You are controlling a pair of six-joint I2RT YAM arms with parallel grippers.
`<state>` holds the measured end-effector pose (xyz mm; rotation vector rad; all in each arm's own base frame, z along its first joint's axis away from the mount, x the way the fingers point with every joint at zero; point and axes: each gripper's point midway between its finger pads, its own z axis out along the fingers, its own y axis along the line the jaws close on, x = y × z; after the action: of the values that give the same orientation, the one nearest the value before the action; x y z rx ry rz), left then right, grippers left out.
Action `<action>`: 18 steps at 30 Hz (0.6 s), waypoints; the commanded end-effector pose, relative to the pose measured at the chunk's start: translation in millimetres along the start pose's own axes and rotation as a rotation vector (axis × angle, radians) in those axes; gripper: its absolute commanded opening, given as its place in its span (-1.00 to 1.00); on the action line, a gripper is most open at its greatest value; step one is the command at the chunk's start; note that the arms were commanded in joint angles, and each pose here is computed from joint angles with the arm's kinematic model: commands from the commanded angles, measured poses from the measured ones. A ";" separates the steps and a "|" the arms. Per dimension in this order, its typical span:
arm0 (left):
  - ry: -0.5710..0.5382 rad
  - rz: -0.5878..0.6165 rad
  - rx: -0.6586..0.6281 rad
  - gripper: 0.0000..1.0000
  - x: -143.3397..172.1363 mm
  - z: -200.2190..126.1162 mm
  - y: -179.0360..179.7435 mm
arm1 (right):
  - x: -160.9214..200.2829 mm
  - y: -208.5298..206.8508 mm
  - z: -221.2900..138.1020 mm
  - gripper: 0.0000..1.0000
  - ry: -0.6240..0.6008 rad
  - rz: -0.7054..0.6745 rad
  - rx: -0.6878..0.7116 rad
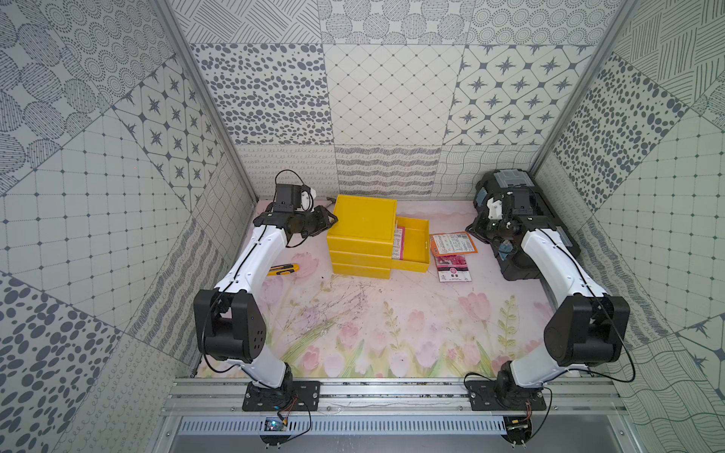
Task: Take the seed bags out of the drawer
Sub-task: Pick up the seed packet from the drawer.
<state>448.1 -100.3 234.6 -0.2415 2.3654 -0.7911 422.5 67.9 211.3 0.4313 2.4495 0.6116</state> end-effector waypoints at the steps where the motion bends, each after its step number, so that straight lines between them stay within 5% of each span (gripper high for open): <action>1: 0.082 -0.050 -0.094 -0.28 22.0 4.4 26.0 | -6.1 38.8 -6.5 -0.40 -0.045 -0.106 -0.040; 10: 0.084 -0.050 -0.094 -0.28 22.7 4.7 26.1 | 26.8 112.7 36.2 -0.08 0.034 -0.204 -0.095; 18: 0.082 -0.049 -0.090 -0.28 22.0 3.5 25.1 | 52.0 133.0 90.1 0.07 0.116 -0.214 -0.072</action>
<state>448.1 -100.8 234.6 -0.2399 2.3654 -0.7946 445.4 224.7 190.7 0.0841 2.5526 0.6553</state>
